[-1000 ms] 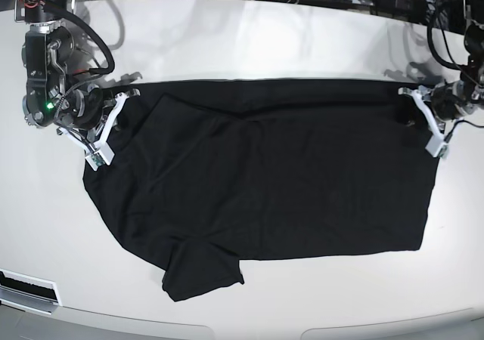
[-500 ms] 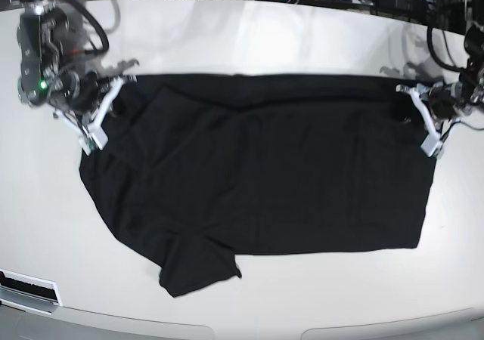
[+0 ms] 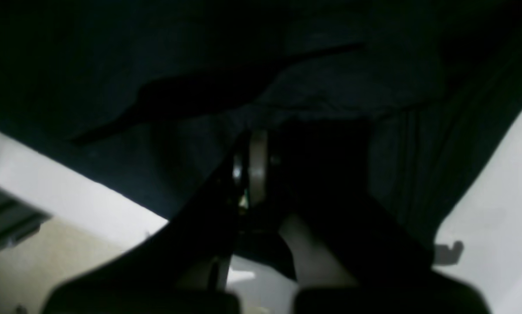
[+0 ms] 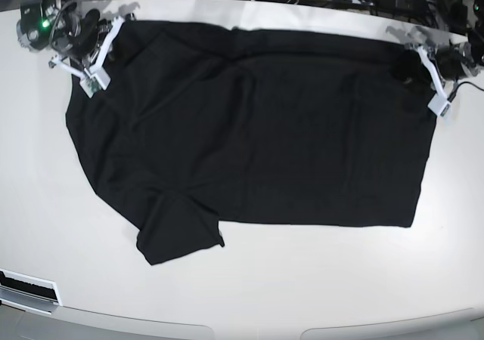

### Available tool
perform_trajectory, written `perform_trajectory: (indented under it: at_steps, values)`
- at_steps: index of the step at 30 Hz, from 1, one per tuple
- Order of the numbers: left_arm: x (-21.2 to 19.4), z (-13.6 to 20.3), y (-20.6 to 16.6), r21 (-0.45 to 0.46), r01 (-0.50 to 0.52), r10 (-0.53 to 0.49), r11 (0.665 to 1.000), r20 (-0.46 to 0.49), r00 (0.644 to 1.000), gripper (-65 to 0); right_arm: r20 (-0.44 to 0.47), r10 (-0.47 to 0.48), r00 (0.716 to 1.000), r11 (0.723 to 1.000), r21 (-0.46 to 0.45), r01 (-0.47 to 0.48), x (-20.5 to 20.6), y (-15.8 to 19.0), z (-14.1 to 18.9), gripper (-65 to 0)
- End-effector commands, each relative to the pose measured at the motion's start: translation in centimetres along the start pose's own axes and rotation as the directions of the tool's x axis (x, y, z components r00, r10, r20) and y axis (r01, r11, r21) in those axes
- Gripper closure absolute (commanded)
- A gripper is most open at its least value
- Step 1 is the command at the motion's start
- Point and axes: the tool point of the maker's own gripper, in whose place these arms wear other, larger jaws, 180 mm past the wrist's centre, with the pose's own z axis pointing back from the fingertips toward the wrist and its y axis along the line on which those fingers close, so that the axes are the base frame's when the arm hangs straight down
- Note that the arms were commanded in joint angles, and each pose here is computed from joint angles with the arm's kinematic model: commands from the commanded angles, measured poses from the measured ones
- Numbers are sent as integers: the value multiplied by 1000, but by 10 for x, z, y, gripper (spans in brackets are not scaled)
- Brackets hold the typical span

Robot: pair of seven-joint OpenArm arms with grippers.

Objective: Layout the t-shirt on the table in an organized manner, then fold the t-shirt properly
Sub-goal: 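Move the left gripper along the shirt edge toward the hem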

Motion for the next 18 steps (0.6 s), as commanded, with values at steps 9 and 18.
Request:
perform_trajectory:
  at_steps: [9, 18]
  values:
    - [-35, 19, 8, 87, 100, -80, 991, -212, 974, 0, -101, 41, 994, 996, -77, -49, -21, -9, 11, 0]
    - [-39, 29, 15, 112, 123, -93, 986, -240, 966, 0, -145, -28, 989, 978, -208, -2, -31, -32, 15, 0]
